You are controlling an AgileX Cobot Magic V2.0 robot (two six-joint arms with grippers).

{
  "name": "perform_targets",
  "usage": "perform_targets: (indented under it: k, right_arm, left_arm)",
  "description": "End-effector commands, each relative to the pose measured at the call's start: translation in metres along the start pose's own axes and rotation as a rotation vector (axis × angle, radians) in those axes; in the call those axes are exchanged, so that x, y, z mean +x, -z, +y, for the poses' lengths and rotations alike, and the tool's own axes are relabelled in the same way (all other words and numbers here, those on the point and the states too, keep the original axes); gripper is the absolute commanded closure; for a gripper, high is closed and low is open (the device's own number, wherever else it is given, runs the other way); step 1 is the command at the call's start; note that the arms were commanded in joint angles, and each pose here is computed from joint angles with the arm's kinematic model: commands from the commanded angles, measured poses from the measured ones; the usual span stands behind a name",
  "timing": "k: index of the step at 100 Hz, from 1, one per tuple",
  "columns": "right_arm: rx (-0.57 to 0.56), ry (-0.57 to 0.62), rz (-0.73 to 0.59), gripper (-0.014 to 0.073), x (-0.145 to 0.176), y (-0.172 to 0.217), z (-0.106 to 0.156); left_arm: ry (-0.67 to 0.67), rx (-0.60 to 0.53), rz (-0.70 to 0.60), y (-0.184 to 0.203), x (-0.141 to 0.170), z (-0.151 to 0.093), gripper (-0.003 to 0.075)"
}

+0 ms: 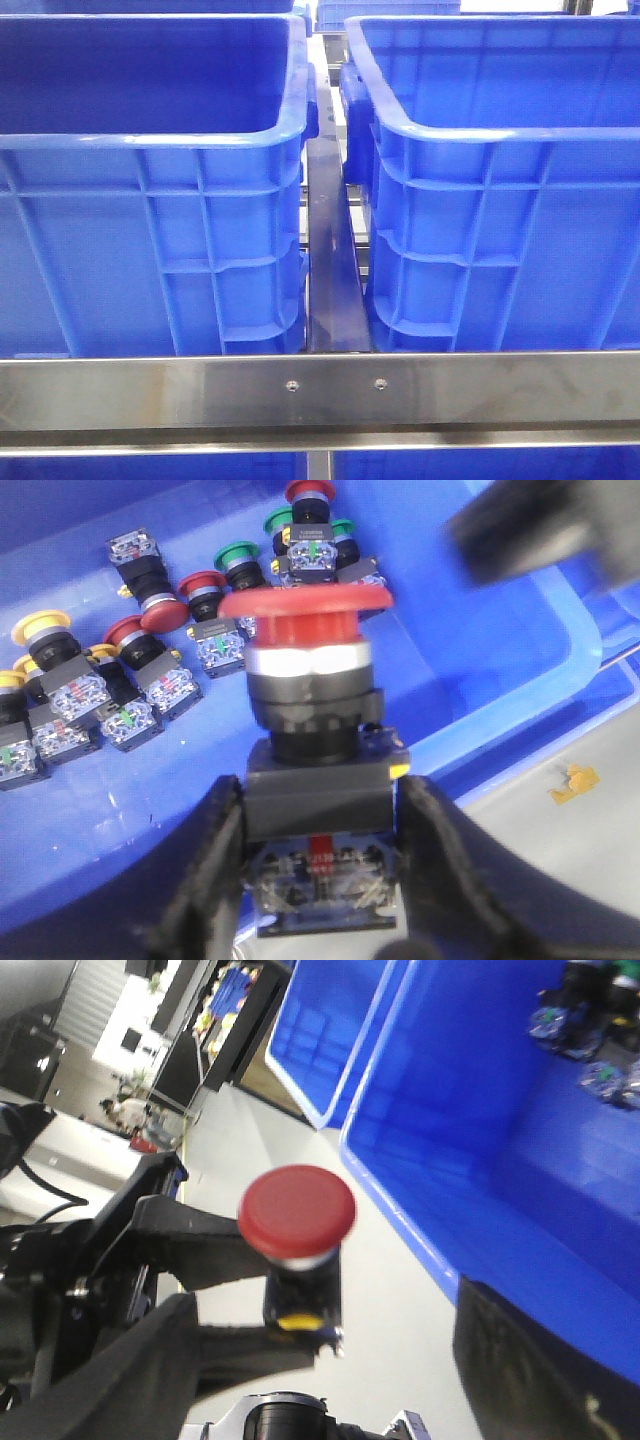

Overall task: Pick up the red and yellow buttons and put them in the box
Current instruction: 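Move the right gripper toward the red button held by the left gripper, then close the right gripper on the red button and open the left gripper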

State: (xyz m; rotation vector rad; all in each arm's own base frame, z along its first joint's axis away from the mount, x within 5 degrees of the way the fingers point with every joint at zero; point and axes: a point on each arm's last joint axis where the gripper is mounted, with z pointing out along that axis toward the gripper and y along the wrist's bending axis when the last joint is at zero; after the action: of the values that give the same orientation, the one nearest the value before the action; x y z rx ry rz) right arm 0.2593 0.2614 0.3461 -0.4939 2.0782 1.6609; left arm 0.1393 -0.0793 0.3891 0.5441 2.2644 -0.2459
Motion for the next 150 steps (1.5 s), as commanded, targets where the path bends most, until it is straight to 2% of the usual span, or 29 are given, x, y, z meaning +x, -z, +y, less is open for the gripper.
perform_targets:
  k: [1, 35, 70, 81, 105, 112, 122, 134, 150]
  right_arm:
    - [-0.106, 0.028, -0.038, 0.0045, -0.010, 0.000, 0.031]
    - [-0.168, 0.058, -0.016, 0.0045, -0.016, -0.028, 0.044]
    - [-0.181, 0.041, -0.014, 0.0050, -0.018, -0.041, 0.042]
    - [-0.171, 0.041, -0.027, 0.0132, -0.019, -0.041, 0.041]
    - [-0.173, 0.042, -0.025, 0.0441, -0.019, -0.041, 0.041]
    - [-0.173, 0.042, -0.025, 0.0475, -0.019, -0.041, 0.042]
    - [-0.173, 0.042, -0.025, 0.0475, -0.019, -0.041, 0.042]
    - [-0.173, 0.042, -0.025, 0.0475, -0.019, -0.041, 0.042]
    - [-0.173, 0.042, -0.025, 0.0475, -0.019, -0.041, 0.042]
  left_arm:
    - [-0.001, 0.011, -0.102, 0.009, -0.011, -0.001, 0.0739]
    - [0.000, 0.013, -0.102, 0.009, -0.011, -0.001, 0.0739]
    - [0.000, 0.013, -0.102, 0.009, -0.011, -0.001, 0.0739]
    - [0.000, 0.013, -0.102, 0.009, -0.011, -0.001, 0.0739]
    - [0.000, 0.013, -0.102, 0.009, -0.011, -0.001, 0.0739]
    - [0.000, 0.013, -0.102, 0.009, -0.011, -0.001, 0.0738]
    - [0.000, 0.013, -0.102, 0.009, -0.011, -0.001, 0.0731]
    - [0.000, 0.013, -0.102, 0.009, -0.011, -0.001, 0.0629]
    - [0.000, 0.013, -0.102, 0.009, -0.011, -0.001, 0.0363]
